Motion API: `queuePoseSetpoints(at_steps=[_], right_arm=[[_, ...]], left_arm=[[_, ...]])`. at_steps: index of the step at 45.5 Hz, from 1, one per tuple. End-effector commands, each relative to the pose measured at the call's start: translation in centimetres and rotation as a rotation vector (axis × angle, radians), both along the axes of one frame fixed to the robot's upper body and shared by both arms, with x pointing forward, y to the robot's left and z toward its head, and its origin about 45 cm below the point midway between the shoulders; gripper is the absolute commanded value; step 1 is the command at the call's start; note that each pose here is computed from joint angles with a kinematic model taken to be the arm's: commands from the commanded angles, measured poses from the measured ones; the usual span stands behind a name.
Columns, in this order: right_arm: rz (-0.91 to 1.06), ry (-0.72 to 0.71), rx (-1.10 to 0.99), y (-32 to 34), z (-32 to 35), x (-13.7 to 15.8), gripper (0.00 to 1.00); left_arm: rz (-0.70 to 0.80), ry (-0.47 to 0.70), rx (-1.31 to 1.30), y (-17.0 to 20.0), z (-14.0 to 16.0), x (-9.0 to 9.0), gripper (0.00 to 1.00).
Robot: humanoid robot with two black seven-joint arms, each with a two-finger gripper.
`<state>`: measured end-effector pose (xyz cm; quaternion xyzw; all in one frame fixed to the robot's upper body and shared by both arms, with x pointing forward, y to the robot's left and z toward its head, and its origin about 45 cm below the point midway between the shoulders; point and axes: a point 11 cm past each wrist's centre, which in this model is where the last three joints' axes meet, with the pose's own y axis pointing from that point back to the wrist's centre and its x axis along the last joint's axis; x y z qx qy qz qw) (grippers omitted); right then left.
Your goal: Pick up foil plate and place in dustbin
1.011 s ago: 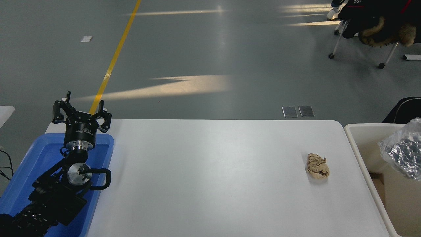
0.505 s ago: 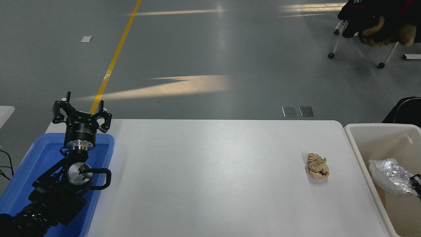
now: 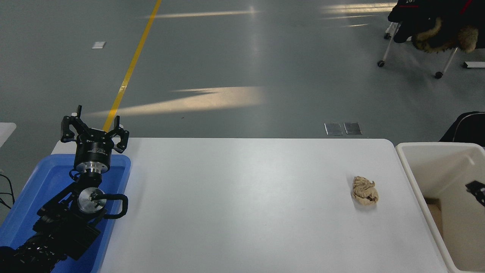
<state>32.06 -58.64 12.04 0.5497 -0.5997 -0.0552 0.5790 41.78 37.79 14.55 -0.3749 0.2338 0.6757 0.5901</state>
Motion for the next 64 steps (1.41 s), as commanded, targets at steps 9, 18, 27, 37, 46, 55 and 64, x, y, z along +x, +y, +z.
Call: queuePoseSetpoints(at_steps=[9, 18, 27, 37, 46, 55, 64], right_arm=[[0.274, 0.001, 0.043, 5.3, 10.1, 10.0, 1.00], [0.475, 0.200, 0.088, 13.1, 12.3, 10.5, 1.00], [0.531, 0.289, 0.145, 21.9, 13.4, 8.5, 1.00], [0.647, 0.390, 0.205, 29.4, 16.4, 3.8, 1.00], [0.761, 0.454, 0.175, 34.8, 20.2, 0.1, 1.00], [0.780, 0.523, 0.156, 37.8, 23.1, -0.3, 1.00], [0.731, 0.495, 0.235, 39.2, 25.1, -0.5, 1.00]], left_arm=[[-0.006, 0.000, 0.001, -0.1, 0.0, 0.0, 0.99], [-0.006, 0.000, 0.001, -0.1, 0.0, 0.0, 0.99], [-0.001, 0.001, 0.001, 0.1, 0.0, 0.0, 0.99], [0.001, 0.002, -0.001, 0.1, -0.1, -0.1, 0.99], [0.001, 0.002, -0.001, 0.1, -0.1, -0.1, 0.99], [0.001, 0.002, -0.001, 0.1, -0.1, -0.1, 0.99], [0.001, 0.002, -0.001, 0.1, -0.1, -0.1, 0.99]])
